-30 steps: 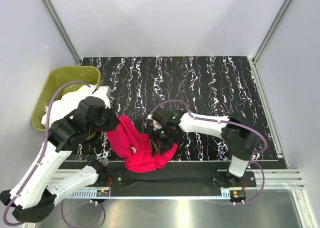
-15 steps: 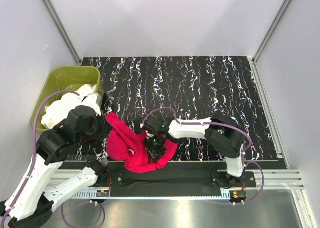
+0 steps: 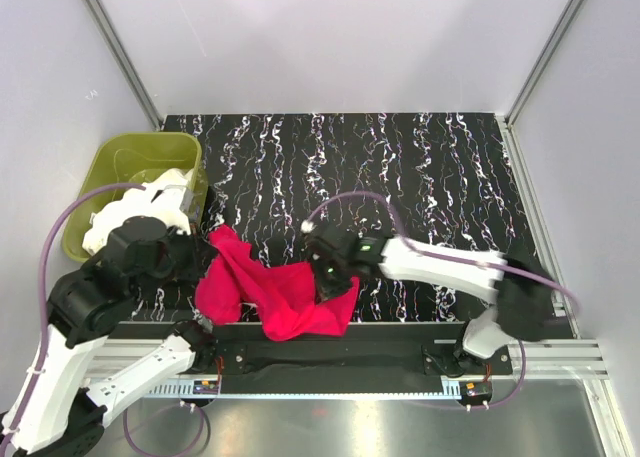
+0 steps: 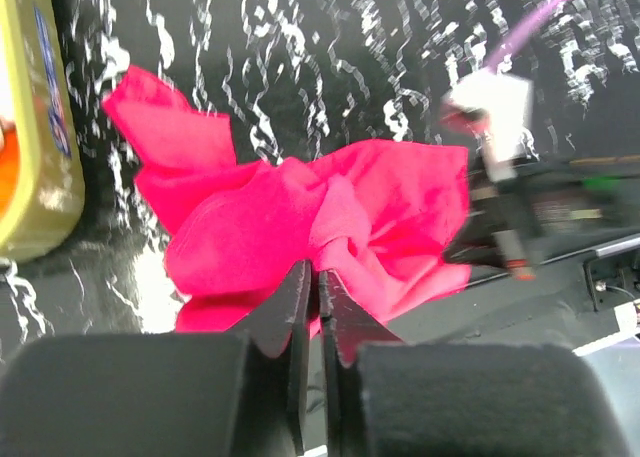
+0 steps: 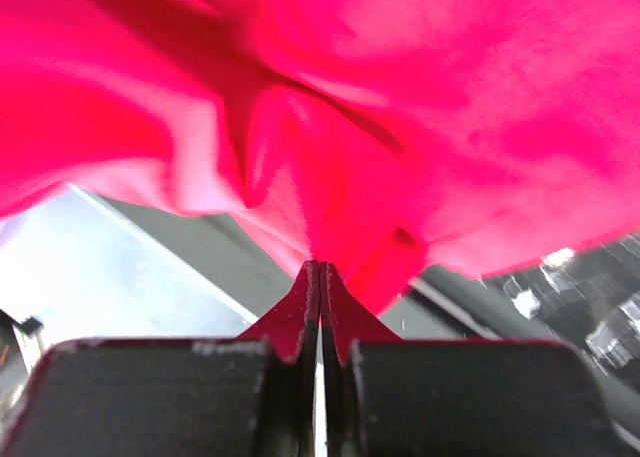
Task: Fold and stack the t-shirts
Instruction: Flatten the tshirt out
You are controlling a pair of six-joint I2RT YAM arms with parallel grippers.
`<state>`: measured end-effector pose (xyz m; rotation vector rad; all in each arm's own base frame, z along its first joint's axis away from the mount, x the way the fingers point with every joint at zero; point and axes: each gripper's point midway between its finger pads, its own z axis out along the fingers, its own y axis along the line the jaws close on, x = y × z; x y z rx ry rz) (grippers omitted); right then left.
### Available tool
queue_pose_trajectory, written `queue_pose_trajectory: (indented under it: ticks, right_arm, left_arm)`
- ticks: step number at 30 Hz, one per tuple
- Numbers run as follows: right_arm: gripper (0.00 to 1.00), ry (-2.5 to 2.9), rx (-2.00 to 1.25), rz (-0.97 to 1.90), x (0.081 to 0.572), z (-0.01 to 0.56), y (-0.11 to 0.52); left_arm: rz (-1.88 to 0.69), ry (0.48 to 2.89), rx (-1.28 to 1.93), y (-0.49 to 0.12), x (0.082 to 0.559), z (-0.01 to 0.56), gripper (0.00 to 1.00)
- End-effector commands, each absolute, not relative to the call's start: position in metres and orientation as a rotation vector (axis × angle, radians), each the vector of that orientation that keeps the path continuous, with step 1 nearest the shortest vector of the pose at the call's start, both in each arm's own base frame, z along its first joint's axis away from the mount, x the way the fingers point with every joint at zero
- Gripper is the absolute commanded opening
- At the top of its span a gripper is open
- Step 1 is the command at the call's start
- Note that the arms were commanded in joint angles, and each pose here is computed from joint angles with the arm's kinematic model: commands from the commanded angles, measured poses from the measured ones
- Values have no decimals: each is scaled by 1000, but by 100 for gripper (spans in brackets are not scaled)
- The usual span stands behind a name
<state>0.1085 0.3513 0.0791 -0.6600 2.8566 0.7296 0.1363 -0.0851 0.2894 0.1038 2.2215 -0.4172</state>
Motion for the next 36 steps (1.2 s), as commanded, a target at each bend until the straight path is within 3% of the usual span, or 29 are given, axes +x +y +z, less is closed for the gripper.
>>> queue_pose_trajectory:
  ticks: [1, 4, 5, 13, 20, 25, 28, 30, 31, 33, 36]
  right_arm:
    - [0, 2549, -485, 685, 141, 173, 320]
    - [0, 2415, -428, 736, 142, 224, 295]
    - [0, 2386, -424, 759, 140, 236, 289]
    - [0, 2027, -385, 1109, 104, 355, 238]
    - [0, 1870, -290, 1094, 108, 423, 199]
    - [0, 1897, -11, 701, 172, 404, 179]
    - [0, 1884, 89, 387, 217, 388, 161]
    - [0, 1958, 96, 401, 242, 372, 169]
    - [0, 1984, 233, 337, 272, 358, 136]
    - [0, 2100, 249, 416, 302, 327, 140]
    - [0, 2229, 336, 313, 348, 277, 121]
  left_arm:
    - [-489, 2057, 218, -91, 136, 336, 11]
    - [-581, 1977, 365, -105, 125, 357, 6]
    - [-627, 1952, 427, -112, 119, 363, 1]
    - [-733, 1743, 502, -111, 93, 421, 0]
    - [-849, 1522, 516, -124, 86, 492, 0]
    - [-748, 1676, 548, -157, 147, 462, 0]
    - [-520, 1859, 517, -161, 206, 413, 0]
    - [-306, 1982, 477, -156, 252, 374, 8]
    - [-220, 2030, 431, -147, 270, 363, 8]
    - [-41, 2160, 353, -137, 311, 327, 10]
    - [205, 2302, 246, -115, 365, 286, 11]
